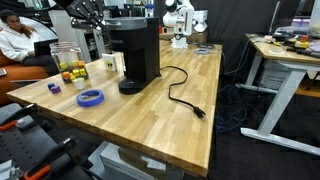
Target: Open the coffee maker chamber, place the coffee pod inside the chamber
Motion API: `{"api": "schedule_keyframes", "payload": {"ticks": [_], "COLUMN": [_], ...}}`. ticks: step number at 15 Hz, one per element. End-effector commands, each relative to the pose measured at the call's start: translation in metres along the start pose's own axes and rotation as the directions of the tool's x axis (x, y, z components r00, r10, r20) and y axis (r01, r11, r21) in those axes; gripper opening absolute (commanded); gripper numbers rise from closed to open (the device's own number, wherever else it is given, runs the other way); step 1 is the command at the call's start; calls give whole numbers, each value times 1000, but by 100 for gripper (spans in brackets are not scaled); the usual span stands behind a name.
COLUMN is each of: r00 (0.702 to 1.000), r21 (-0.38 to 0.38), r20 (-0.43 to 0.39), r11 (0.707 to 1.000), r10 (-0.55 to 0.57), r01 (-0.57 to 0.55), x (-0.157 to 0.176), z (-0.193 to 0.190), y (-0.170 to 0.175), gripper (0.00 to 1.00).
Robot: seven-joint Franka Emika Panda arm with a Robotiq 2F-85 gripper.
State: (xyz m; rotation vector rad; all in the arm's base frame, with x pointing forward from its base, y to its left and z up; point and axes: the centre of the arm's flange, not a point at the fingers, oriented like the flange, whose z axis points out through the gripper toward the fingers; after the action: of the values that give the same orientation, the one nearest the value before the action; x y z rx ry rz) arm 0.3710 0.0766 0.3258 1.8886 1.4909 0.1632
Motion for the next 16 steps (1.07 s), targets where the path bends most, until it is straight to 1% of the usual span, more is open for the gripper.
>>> {"api": "schedule_keyframes", "payload": {"ticks": [1, 6, 11, 16], "r00": [1000, 1000, 1000, 1000], "r21": [7, 2, -33, -37], "r20": [-2, 1, -12, -14], "r11": [1000, 1000, 999, 999], "r10": [5, 0, 3, 0], "r01": [-5, 0, -4, -1], "x": [7, 6, 8, 11], "z": [2, 3, 0, 1], "y": [3, 8, 26, 29], "gripper": [0, 0, 0, 0]}}
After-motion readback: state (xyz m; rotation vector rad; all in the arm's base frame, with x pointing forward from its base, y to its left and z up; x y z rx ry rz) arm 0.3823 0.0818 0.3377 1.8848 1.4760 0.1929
